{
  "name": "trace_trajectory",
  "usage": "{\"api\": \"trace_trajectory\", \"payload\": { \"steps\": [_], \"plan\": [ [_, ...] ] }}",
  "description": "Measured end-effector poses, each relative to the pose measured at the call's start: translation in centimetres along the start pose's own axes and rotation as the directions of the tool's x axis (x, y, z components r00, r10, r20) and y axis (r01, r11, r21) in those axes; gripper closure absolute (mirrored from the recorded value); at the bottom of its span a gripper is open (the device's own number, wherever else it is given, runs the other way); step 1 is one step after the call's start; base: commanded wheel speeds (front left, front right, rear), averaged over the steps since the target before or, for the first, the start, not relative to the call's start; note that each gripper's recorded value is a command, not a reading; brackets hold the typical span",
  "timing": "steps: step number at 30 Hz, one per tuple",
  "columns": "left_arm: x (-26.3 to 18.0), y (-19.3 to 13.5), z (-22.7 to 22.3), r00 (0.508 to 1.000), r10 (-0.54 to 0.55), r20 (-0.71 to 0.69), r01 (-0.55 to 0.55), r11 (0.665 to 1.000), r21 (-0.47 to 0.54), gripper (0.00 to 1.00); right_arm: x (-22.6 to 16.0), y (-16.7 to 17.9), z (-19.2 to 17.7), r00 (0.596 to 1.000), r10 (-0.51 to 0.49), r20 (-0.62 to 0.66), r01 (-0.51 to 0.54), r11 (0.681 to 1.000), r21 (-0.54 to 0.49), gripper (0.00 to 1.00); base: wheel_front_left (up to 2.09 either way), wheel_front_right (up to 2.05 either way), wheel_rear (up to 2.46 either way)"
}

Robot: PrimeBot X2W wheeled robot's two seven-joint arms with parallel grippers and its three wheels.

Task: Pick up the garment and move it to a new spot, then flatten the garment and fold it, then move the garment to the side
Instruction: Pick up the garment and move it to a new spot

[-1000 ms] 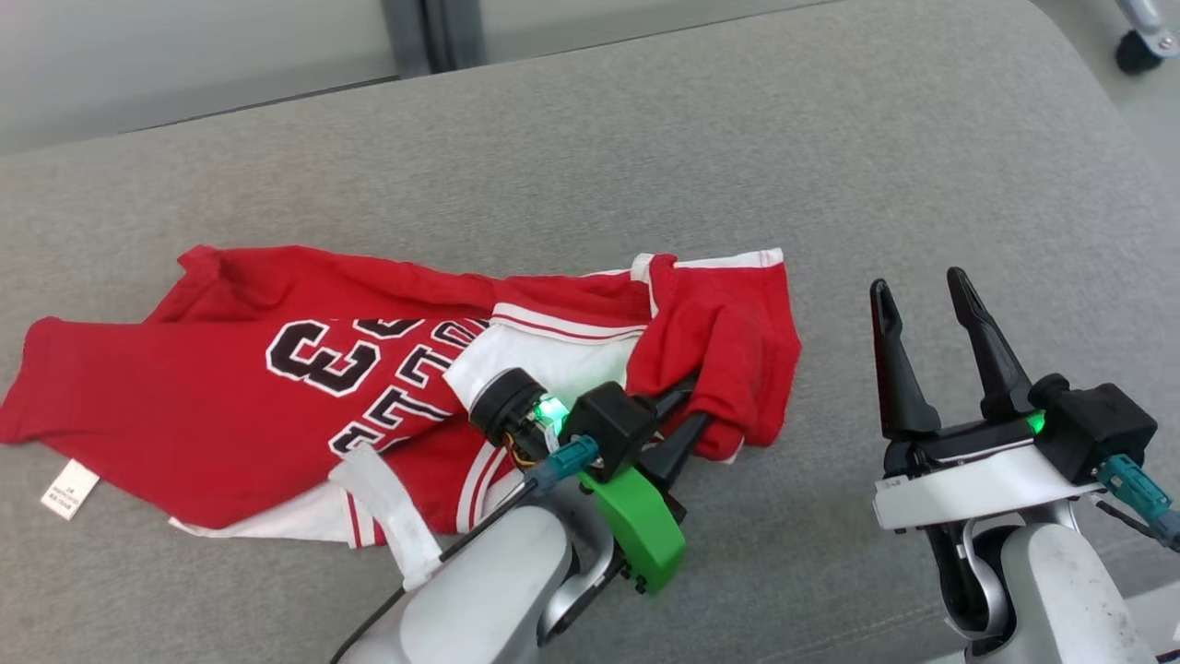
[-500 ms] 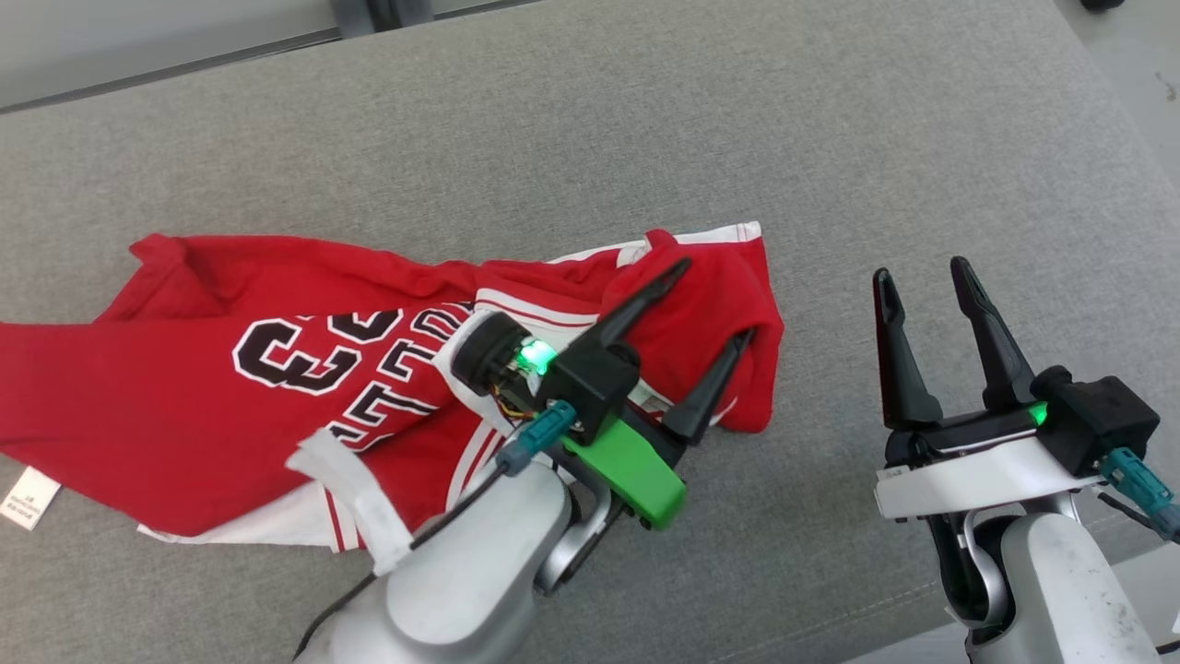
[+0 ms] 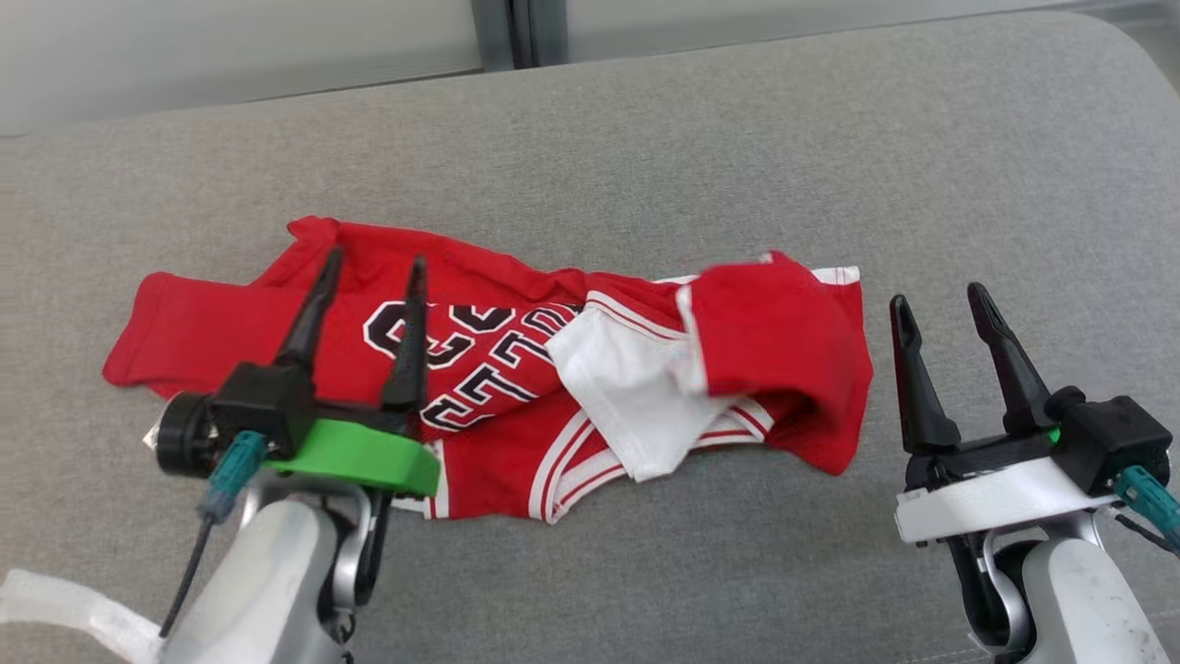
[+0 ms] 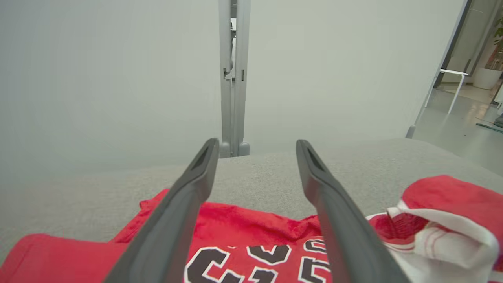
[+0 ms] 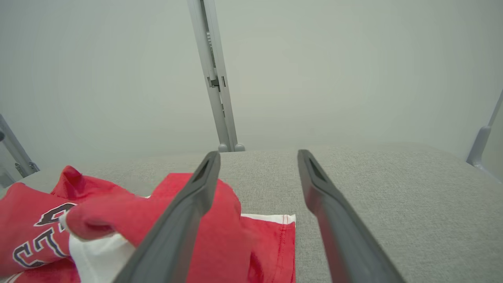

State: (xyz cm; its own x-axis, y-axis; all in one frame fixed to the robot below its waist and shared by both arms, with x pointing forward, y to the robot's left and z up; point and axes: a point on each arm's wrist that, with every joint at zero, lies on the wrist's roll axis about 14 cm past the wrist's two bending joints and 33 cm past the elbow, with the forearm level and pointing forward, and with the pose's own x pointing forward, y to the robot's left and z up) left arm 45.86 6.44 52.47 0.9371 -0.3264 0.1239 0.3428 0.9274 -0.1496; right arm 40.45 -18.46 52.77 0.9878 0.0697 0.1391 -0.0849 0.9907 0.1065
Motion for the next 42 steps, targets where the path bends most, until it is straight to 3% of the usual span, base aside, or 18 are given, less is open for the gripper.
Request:
{"api": "trace_trajectory", "payload": {
  "steps": [4, 10, 25, 42],
  "plan": [
    [-2.8, 4.6, 0.1, 0.991, 0.136, -0.018, -0.136, 0.99, 0.028, 0.0, -0.3, 0.9, -0.1, 0.999, 0.028, -0.016, -0.029, 1.0, -0.001, 0.0, 0.0, 0.0, 0.0],
    [-6.1, 7.4, 0.3, 0.979, 0.203, -0.03, -0.202, 0.979, 0.038, 0.0, -1.2, 1.9, 0.2, 0.998, 0.057, -0.028, -0.057, 0.998, 0.0, 0.0, 0.0, 0.0, 0.0],
    [-9.6, 6.8, -0.5, 0.98, 0.188, -0.071, -0.186, 0.982, 0.039, 0.0, -4.2, 2.6, 0.6, 0.997, 0.056, -0.051, -0.055, 0.998, 0.016, 0.0, 0.0, 0.0, 0.0],
    [-10.2, 7.2, -1.4, 0.974, 0.206, -0.096, -0.203, 0.978, 0.038, 0.0, -4.3, 2.8, 1.3, 0.998, 0.057, -0.035, -0.056, 0.998, 0.015, 0.0, 0.0, 0.0, 0.0]
  ]
}}
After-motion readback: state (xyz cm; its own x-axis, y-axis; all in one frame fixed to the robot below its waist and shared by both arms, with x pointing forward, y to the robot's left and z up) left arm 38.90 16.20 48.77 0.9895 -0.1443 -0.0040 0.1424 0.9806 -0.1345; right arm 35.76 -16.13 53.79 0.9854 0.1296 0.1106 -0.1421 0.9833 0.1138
